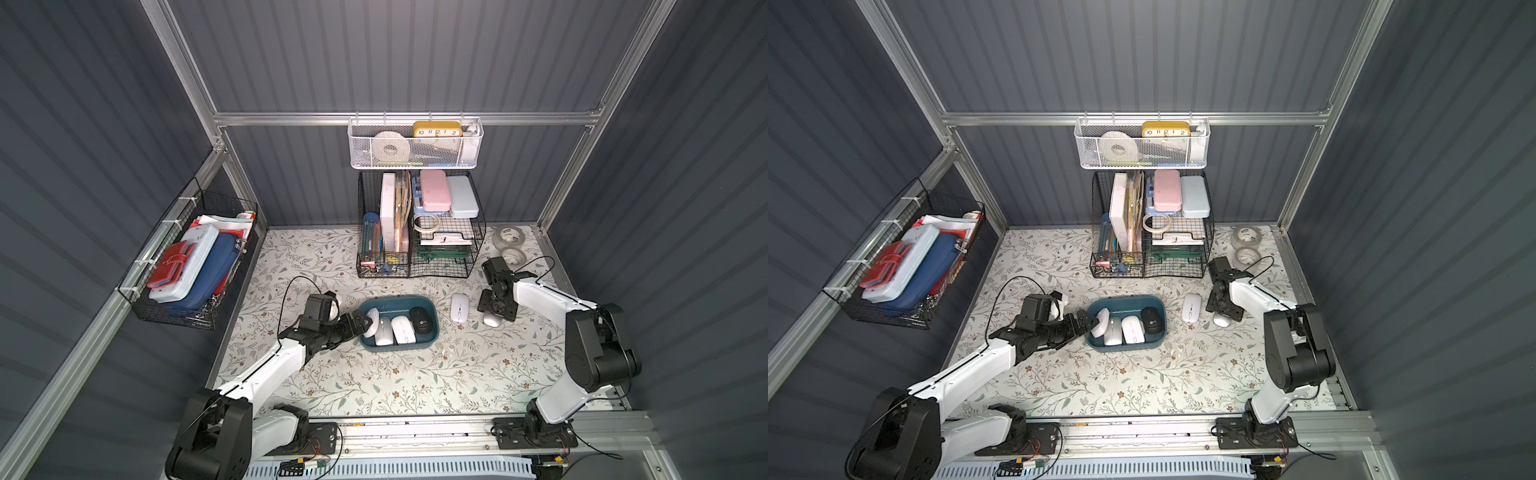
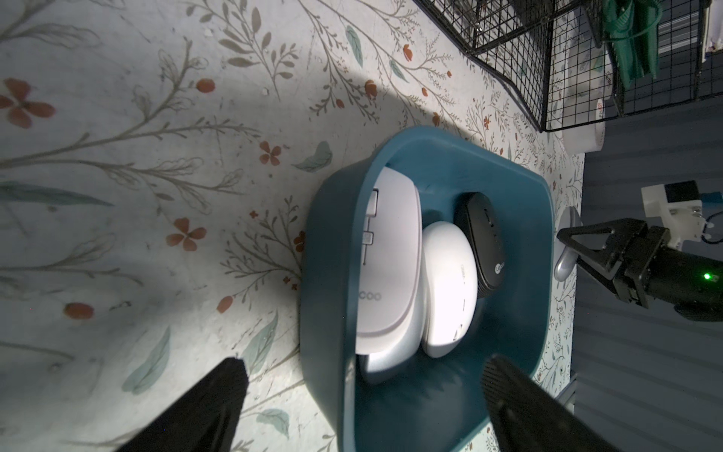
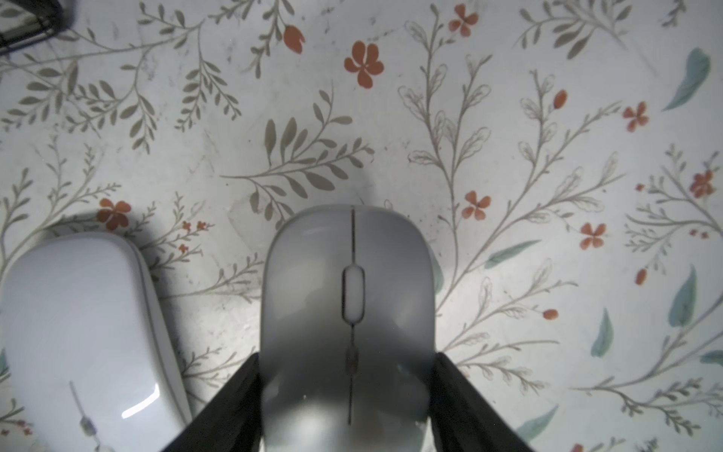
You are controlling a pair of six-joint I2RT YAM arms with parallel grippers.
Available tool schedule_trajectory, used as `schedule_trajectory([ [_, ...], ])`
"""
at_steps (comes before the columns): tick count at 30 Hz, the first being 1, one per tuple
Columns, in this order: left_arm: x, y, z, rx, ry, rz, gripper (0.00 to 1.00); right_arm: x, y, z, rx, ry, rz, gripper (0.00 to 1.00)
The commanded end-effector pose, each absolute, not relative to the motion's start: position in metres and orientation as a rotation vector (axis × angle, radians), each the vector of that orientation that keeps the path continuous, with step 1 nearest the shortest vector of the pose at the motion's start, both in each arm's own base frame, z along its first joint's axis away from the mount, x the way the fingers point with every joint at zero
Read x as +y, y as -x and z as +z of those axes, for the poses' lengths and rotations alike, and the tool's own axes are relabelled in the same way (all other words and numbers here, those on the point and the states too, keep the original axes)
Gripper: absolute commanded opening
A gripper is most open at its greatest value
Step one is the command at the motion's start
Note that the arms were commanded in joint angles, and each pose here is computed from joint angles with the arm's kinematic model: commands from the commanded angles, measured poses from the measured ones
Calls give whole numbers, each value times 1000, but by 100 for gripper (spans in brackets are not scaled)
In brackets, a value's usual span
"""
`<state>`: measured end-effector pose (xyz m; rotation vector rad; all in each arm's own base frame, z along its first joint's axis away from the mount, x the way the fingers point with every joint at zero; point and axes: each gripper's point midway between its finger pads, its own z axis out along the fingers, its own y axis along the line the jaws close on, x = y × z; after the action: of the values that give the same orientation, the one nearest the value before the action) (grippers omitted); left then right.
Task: Take out the mouse from the storage box
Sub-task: Place the mouse at the center of the board.
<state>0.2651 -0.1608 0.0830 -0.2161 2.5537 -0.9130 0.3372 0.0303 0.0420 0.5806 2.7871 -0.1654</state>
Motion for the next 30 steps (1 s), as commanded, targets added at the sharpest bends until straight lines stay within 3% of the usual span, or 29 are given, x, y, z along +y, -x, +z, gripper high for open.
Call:
schedule_trajectory([
  [1,-161,-266,85,2557,185,-887,99,35,-361,50,2752,-556,-107,66],
  [15,-160,-268,85,2565,201,-870,99,44,-375,26,2817,-543,-86,68],
  [20,-158,-269,87,2573,205,-852,99,43,-373,27,2816,-545,-91,74],
  [30,-149,-271,116,2563,181,-737,99,44,-359,66,2751,-511,-99,79],
])
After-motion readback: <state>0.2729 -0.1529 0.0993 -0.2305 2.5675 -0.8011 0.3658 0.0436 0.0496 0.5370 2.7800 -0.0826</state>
